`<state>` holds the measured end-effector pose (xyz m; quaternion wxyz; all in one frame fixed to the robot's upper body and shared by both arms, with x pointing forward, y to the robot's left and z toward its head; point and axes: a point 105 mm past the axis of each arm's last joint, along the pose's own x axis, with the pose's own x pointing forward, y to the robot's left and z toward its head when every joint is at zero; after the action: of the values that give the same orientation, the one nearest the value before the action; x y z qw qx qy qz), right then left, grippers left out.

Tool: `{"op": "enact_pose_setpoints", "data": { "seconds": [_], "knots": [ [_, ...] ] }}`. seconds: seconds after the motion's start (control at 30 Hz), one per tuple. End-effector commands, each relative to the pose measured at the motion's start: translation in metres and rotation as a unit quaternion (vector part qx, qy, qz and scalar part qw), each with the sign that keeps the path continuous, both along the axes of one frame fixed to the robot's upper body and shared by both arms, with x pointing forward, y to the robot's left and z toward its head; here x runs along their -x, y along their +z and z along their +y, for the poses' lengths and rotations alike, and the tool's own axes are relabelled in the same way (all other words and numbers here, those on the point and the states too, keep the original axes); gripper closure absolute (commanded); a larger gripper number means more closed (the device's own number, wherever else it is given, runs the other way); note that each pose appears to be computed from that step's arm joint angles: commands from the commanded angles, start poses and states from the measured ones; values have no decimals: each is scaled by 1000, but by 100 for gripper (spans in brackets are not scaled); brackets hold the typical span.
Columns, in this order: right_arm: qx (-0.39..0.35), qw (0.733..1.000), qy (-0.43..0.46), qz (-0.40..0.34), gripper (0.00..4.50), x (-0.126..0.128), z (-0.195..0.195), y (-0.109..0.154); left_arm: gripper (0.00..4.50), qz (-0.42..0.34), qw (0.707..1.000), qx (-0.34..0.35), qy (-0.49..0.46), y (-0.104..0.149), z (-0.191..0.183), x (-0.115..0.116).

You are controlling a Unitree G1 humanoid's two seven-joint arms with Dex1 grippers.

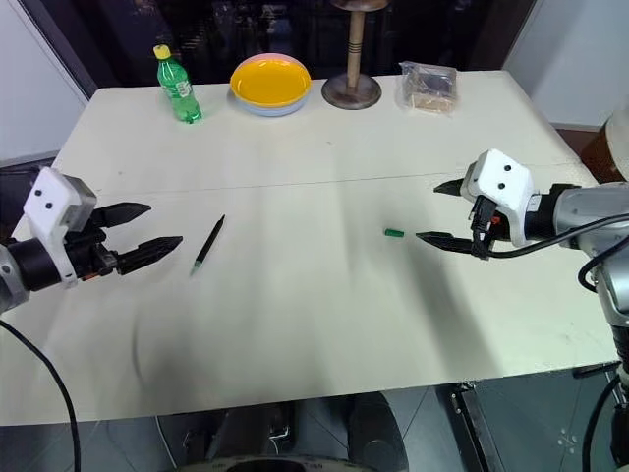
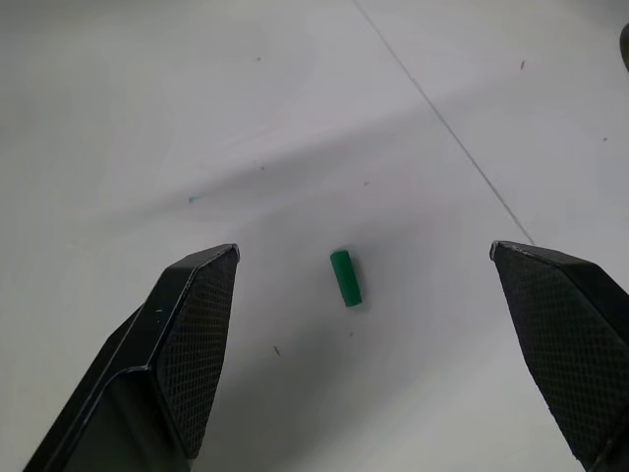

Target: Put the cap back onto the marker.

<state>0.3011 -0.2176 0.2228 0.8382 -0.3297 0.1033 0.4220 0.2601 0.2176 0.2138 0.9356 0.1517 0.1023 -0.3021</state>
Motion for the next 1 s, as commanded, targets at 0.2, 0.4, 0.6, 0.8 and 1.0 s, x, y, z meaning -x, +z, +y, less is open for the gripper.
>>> {"op": "enact_pose_setpoints", "data": {
  "seconds": [0.2, 0.4, 0.6, 0.8, 1.0],
  "knots": [
    [1, 1000, 12, -24, 27, 0, 6, 13, 46, -32, 999, 4, 17, 12, -2, 0],
    [-2, 1000, 12, -24, 27, 1, 7, 11, 46, -26, 999, 26, 32, 2, -6, -4],
    [-13, 1000, 11, -18, 27, 6, 13, 6, 46, 5, 995, 64, 73, -36, -11, -16],
    [-22, 1000, 6, -9, 27, 12, 17, -1, 46, 22, 985, 67, 159, -78, -4, -35],
    [-25, 1000, 1, -1, 27, 17, 18, -5, 46, 21, 980, 63, 187, -99, -4, -45]
  ]
}}
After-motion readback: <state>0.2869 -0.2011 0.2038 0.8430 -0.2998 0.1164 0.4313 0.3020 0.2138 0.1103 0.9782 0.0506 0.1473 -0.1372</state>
